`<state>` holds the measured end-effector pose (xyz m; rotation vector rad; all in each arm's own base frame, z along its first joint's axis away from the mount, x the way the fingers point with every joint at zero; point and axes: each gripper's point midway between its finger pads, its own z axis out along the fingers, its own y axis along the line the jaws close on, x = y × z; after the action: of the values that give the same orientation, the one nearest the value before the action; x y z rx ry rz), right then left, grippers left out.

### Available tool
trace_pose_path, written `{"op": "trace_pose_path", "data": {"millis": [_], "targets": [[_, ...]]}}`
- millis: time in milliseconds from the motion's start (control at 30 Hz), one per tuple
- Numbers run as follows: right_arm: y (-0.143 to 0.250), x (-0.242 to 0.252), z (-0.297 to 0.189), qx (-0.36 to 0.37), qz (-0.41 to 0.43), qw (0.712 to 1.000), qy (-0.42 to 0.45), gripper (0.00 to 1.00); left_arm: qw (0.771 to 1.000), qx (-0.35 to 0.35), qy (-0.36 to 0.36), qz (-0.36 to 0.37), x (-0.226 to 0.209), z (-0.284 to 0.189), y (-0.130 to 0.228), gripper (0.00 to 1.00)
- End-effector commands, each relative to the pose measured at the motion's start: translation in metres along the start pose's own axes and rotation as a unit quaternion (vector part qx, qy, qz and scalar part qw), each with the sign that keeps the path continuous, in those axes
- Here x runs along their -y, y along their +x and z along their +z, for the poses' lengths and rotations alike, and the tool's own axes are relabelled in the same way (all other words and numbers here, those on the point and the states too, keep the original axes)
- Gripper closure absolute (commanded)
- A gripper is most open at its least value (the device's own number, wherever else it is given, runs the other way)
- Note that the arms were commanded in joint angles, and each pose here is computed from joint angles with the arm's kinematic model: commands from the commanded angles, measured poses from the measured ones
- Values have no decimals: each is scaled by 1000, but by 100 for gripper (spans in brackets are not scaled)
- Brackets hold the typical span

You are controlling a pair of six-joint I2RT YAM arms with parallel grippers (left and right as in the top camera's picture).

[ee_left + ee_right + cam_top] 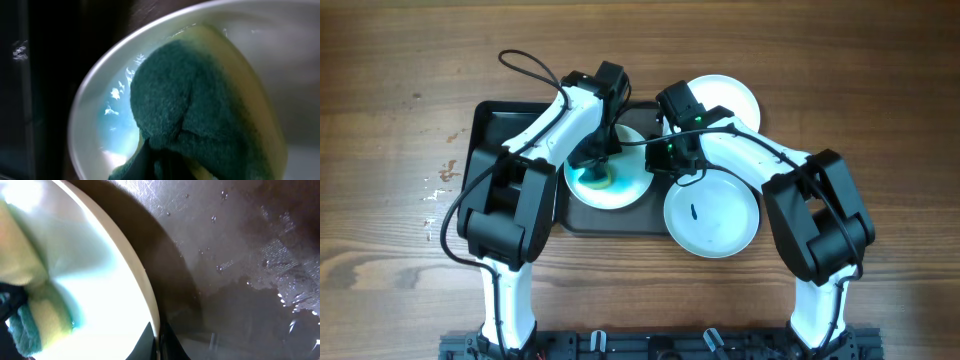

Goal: Clean dirty plates on tray and stack at the side
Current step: 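Scrub the held plate with the sponge in the left gripper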

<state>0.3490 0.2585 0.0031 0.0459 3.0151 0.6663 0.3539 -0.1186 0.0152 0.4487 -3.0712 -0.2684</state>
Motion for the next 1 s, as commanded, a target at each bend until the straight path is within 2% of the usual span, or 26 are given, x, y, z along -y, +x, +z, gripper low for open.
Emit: {"op": "trace_pose_path", "data": {"millis": [0, 67, 167, 333, 500, 667, 800, 867, 967], "targets": [[0, 7, -3, 3, 2, 1000, 12, 96, 995, -54, -3, 81, 4, 12, 28, 96], [1, 7, -3, 3, 2, 1000, 11, 96, 979, -101, 77, 157, 33, 7, 53, 96], [1, 6, -3, 2, 1, 1000, 10, 96, 959, -128, 146, 205, 57, -1, 70, 96], [1, 6, -3, 2, 2, 1000, 10, 96, 955, -115, 181, 207, 71, -4, 65, 96], [1, 6, -3, 2, 2, 1000, 10, 96, 961, -67, 199, 180, 81, -3, 37, 96], [1, 6, -3, 2, 2, 1000, 10, 96, 981, -5, 172, 89, 69, 4, -7, 96], [1, 6, -3, 2, 2, 1000, 10, 96, 996, 49, 71, -7, 24, 13, -37, 96], [1, 6, -3, 2, 2, 1000, 10, 96, 997, 64, 12, -43, -1, 15, -41, 96], [1, 6, -3, 3, 2, 1000, 10, 96, 997, 58, -25, -43, -15, 16, -35, 96]]}}
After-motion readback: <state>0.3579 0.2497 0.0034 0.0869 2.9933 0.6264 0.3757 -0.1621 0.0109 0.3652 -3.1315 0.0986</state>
